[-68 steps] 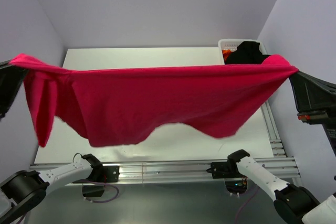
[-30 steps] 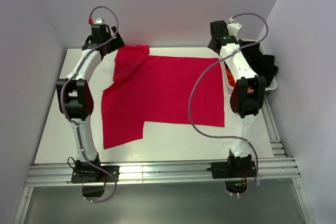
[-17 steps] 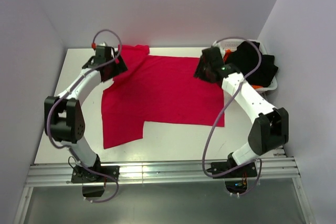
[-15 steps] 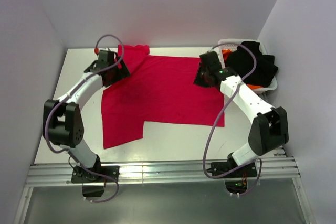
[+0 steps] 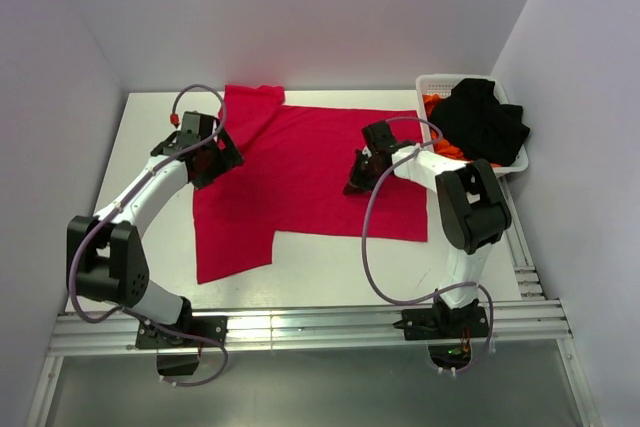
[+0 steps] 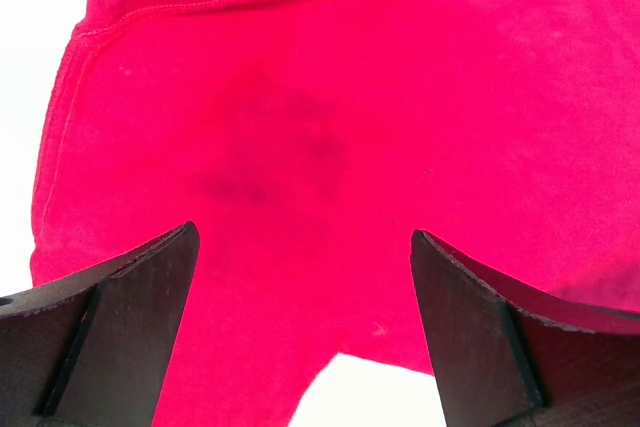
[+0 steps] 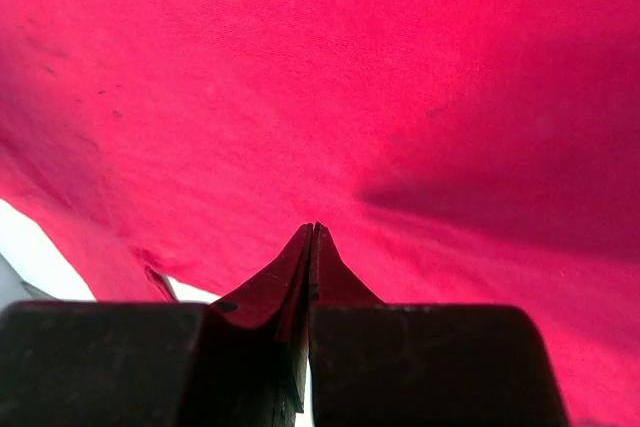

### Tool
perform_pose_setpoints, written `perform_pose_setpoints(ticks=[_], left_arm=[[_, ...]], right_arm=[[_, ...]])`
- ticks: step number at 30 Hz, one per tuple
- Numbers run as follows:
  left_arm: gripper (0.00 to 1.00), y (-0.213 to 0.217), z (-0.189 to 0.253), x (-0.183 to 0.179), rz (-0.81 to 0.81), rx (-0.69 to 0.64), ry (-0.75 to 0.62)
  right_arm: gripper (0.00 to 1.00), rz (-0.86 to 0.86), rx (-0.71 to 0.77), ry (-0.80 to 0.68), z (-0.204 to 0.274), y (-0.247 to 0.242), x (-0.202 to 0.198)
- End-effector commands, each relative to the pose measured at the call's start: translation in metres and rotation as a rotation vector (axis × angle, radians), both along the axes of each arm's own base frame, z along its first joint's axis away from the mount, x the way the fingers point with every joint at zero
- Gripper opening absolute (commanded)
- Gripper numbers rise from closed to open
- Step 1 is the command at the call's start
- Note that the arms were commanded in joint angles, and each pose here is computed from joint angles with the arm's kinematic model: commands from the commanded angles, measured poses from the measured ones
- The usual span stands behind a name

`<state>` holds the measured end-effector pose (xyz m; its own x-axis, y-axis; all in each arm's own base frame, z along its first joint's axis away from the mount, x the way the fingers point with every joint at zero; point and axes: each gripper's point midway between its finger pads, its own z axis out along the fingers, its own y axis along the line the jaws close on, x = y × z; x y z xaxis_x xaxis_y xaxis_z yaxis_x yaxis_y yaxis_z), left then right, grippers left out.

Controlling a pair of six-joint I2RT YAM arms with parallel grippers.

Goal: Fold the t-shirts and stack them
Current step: Flatten out the tshirt

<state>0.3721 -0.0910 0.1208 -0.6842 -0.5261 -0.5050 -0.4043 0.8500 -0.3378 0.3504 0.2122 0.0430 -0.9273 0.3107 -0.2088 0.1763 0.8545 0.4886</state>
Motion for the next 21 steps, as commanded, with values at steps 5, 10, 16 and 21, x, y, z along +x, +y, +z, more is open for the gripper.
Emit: perform_pose_setpoints(ticks=[5,10,16,21], left_arm=[[0.94,0.012,0.042,-0.007,0.033,0.005,-0.065],[0.94,0.019,0.052,-0.009,0.036,-0.008,-0.091],[0.94,0.021,0.046,-0.010,0.038,-0.016,-0.075],[0.94,0.021,0.044,-0.015,0.036,-0.023,-0.076]], right_arm=[[0.00,-0.059,-0.038,0.054,-0.012,-0.015,-0.021],[0.00,-0.127,-0.120,0.107,-0.029,-0.046,-0.057],[0.00,-0.158,-0.221,0.137,-0.044,-0.079,-0.081],[0.00,-0.243,-0.306,0.169,-0.047,-0.117,-0.093]])
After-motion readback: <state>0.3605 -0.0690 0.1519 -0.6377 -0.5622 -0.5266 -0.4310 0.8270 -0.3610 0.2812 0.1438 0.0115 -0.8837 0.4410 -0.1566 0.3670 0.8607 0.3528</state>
